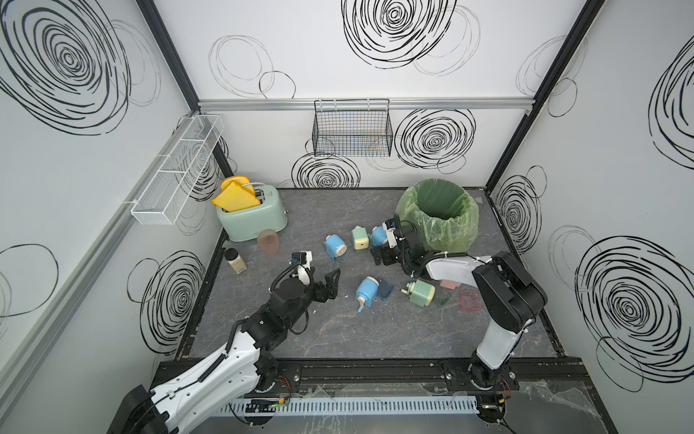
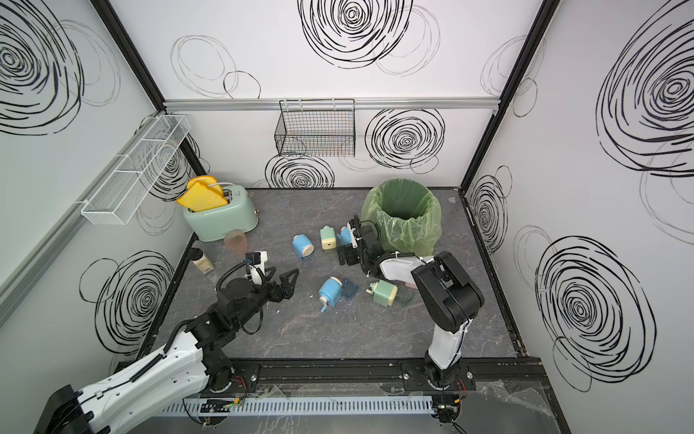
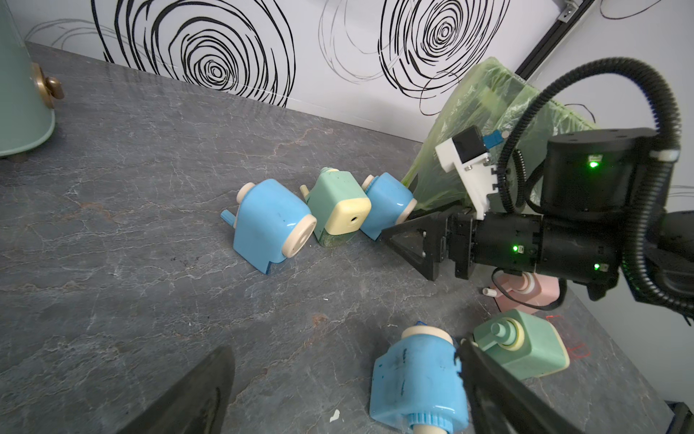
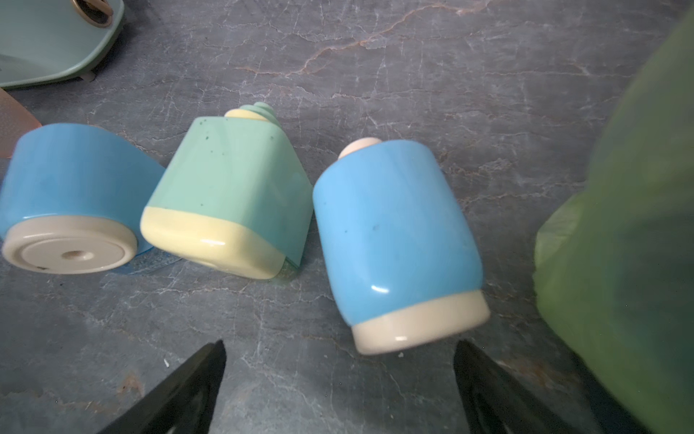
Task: Take out the pencil sharpener tray and clean the shavings
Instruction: Pick up the pencil sharpener from the center of the board.
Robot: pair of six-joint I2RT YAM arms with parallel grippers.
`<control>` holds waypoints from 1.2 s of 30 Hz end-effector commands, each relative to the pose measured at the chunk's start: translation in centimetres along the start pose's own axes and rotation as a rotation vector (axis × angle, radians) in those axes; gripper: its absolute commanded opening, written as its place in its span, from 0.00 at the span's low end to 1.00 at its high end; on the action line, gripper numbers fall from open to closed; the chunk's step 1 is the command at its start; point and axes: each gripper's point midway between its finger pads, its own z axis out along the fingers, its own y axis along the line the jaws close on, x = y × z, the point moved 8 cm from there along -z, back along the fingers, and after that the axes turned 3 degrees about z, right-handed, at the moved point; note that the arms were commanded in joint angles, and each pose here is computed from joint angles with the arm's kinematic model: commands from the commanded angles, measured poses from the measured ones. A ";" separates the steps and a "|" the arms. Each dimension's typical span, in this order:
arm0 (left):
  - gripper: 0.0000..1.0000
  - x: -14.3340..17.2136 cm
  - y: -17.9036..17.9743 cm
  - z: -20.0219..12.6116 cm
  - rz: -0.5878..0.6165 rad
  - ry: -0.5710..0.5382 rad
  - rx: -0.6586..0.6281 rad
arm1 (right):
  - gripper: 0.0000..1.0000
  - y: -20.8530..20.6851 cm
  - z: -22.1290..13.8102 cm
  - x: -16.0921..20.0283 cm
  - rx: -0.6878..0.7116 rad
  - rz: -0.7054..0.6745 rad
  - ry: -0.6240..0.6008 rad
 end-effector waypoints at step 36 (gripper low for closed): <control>0.97 -0.6 -0.1 0.4 -0.034 -0.032 0.028 | 0.40 -0.2 0.9 -2.0 -0.032 -0.092 -0.061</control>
